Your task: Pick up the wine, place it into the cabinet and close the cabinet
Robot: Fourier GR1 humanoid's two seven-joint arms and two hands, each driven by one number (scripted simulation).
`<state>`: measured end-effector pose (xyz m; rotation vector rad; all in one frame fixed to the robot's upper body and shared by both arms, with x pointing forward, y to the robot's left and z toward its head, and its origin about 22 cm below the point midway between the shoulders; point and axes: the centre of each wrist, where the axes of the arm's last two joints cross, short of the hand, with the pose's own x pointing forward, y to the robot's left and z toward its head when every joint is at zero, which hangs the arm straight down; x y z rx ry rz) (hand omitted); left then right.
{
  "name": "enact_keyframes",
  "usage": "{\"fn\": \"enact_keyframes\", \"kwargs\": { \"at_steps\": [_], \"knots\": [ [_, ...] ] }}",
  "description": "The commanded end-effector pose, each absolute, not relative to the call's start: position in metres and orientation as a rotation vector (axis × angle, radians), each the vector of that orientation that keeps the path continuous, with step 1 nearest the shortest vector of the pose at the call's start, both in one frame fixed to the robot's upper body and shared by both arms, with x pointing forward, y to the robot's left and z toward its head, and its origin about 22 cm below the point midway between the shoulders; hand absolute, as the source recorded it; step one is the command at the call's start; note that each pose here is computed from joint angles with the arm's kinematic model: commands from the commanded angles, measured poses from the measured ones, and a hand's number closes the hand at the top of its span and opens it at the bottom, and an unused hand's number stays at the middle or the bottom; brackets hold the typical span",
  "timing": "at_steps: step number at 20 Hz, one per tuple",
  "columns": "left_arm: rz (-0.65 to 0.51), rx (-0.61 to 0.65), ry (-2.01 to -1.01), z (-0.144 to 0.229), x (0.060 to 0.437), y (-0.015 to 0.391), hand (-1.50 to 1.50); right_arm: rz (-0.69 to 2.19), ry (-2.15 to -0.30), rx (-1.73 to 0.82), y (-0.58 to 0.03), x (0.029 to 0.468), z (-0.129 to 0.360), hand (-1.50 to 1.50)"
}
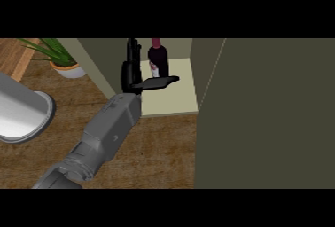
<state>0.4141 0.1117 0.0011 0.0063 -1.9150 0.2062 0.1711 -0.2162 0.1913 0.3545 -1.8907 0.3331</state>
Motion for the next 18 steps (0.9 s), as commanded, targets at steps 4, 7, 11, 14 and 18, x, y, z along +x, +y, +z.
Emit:
{"fn": "enact_keyframes", "kwargs": {
  "at_steps": [4, 7, 11, 14, 18],
  "knots": [
    [0.255, 0.004, -1.862, -0.033, 0.384, 0.116, -1.50, 0.323, -1.899, 0.379, -0.212, 0.152, 0.206, -1.50],
    [0.233, -0.015, -1.838, -0.031, 0.371, 0.100, -1.50, 0.331, -1.898, 0.346, -0.214, 0.156, 0.206, -1.50],
    [0.225, -0.027, -1.850, -0.035, 0.344, 0.082, -1.50, 0.298, -1.929, 0.309, -0.221, 0.159, 0.218, -1.50],
    [0.199, -0.058, -1.837, -0.038, 0.307, 0.064, -1.50, 0.293, -1.920, 0.286, -0.228, 0.155, 0.204, -1.50],
    [0.201, -0.049, -1.879, -0.031, 0.292, 0.053, -1.50, 0.273, -1.931, 0.301, -0.219, 0.140, 0.202, -1.50]
  ]
}}
